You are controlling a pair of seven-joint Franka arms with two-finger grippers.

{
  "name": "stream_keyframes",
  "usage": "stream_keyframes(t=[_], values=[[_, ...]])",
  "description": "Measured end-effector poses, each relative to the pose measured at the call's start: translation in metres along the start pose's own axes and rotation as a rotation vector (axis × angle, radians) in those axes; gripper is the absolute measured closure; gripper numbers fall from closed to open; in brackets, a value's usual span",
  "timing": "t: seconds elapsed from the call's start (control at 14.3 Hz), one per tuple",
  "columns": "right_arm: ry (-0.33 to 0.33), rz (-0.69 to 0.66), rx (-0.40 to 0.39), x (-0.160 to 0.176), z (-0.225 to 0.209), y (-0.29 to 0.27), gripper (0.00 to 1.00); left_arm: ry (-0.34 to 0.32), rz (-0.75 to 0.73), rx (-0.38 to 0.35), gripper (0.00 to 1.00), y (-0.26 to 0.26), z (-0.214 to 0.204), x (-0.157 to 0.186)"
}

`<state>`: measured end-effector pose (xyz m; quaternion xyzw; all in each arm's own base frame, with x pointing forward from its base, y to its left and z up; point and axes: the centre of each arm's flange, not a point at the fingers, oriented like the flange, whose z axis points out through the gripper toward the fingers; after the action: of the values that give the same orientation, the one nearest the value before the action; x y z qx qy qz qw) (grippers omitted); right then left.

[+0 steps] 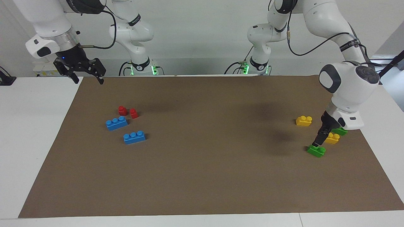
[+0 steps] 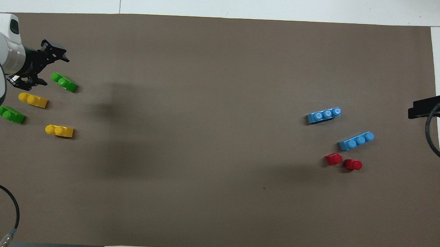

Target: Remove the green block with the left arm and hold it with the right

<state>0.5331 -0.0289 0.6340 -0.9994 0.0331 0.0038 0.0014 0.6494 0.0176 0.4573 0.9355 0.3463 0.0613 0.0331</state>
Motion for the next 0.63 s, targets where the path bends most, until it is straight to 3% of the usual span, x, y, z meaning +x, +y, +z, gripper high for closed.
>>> stream_keyframes(t=[0.42,0.63], values=[[-0.004,-0.001,-0.001,0.000,0.001,-0.001,0.00,-0.053,0.395,0.030,0.00,-0.018,-0.098,-0.040],[-0.004,0.000,-0.001,0.000,0.001,0.000,0.00,-0.093,0.509,0.046,0.00,-0.032,-0.136,-0.061]])
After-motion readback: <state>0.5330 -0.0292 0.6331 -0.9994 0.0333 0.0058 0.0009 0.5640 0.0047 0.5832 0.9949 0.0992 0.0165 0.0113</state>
